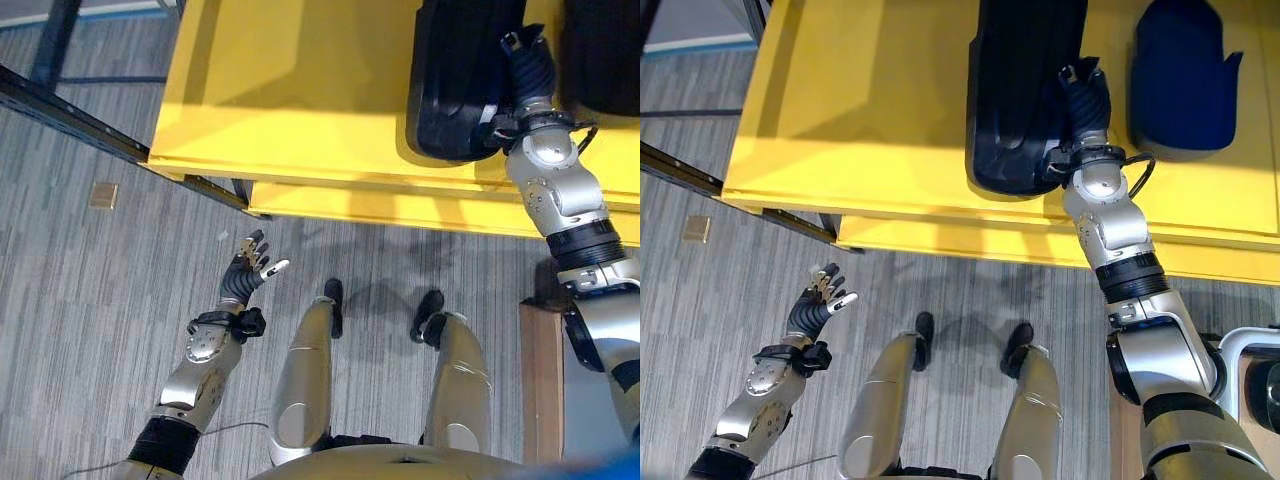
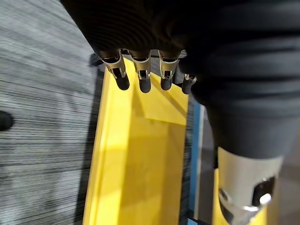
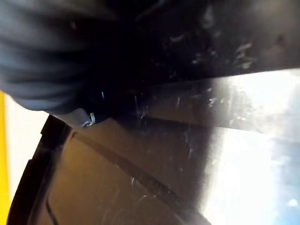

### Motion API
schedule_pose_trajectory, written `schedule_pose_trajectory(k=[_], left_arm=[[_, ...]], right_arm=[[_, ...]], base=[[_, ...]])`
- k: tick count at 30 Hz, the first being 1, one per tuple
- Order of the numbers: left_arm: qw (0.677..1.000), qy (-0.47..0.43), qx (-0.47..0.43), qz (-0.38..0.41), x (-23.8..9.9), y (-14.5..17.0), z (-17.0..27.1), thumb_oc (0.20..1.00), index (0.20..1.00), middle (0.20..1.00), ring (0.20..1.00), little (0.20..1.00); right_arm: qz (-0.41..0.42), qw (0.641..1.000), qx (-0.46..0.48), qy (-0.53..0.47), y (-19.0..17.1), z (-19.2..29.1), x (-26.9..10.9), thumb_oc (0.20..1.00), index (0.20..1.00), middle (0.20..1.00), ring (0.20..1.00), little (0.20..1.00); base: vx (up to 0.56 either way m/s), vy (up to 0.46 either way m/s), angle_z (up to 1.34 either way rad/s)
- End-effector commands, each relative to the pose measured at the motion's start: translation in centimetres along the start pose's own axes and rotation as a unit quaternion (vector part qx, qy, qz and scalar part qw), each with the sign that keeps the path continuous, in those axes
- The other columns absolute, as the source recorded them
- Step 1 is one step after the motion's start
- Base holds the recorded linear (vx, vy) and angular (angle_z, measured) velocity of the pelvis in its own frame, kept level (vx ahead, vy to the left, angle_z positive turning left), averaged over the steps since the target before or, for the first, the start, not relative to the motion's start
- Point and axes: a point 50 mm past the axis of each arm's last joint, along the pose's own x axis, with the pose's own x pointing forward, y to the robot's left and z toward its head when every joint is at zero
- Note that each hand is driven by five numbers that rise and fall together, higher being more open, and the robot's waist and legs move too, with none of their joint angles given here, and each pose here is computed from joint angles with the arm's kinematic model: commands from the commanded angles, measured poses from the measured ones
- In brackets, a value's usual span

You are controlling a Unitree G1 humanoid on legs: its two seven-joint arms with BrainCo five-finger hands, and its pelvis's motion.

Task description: Move parts from the plastic box to the shelf.

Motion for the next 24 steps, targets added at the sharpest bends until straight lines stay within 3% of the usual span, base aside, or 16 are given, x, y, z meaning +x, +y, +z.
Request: schedule_pose_trajectory(k=[1, 12, 24], left_arm=[[1.0, -0.018, -0.003, 0.014, -1.1, 0.5, 0.2, 1.0, 1.0, 1.0, 1.0, 1.0], [0.999, -0.029, -0.017, 0.009, -0.2, -0.1, 0.5, 1.0, 1.0, 1.0, 1.0, 1.0], [0.999, -0.043, -0.018, -0.009, 0.5, -0.6, 1.4, 1.0, 1.0, 1.0, 1.0, 1.0]], right_arm=[[-0.02, 0.991, 0.046, -0.123, -0.8, 5.8, 0.9, 0.2, 0.2, 0.2, 0.2, 0.2], [-0.053, 0.989, 0.009, -0.138, -1.7, 9.5, 3.6, 0.2, 0.2, 0.2, 0.2, 0.2], [-0.082, 0.994, -0.026, -0.074, -1.9, 9.9, 6.1, 0.2, 0.2, 0.2, 0.2, 0.2]], base=[[0.05, 0.017, 0.04], [0.01, 0.004, -0.02], [0.02, -0.002, 0.0]])
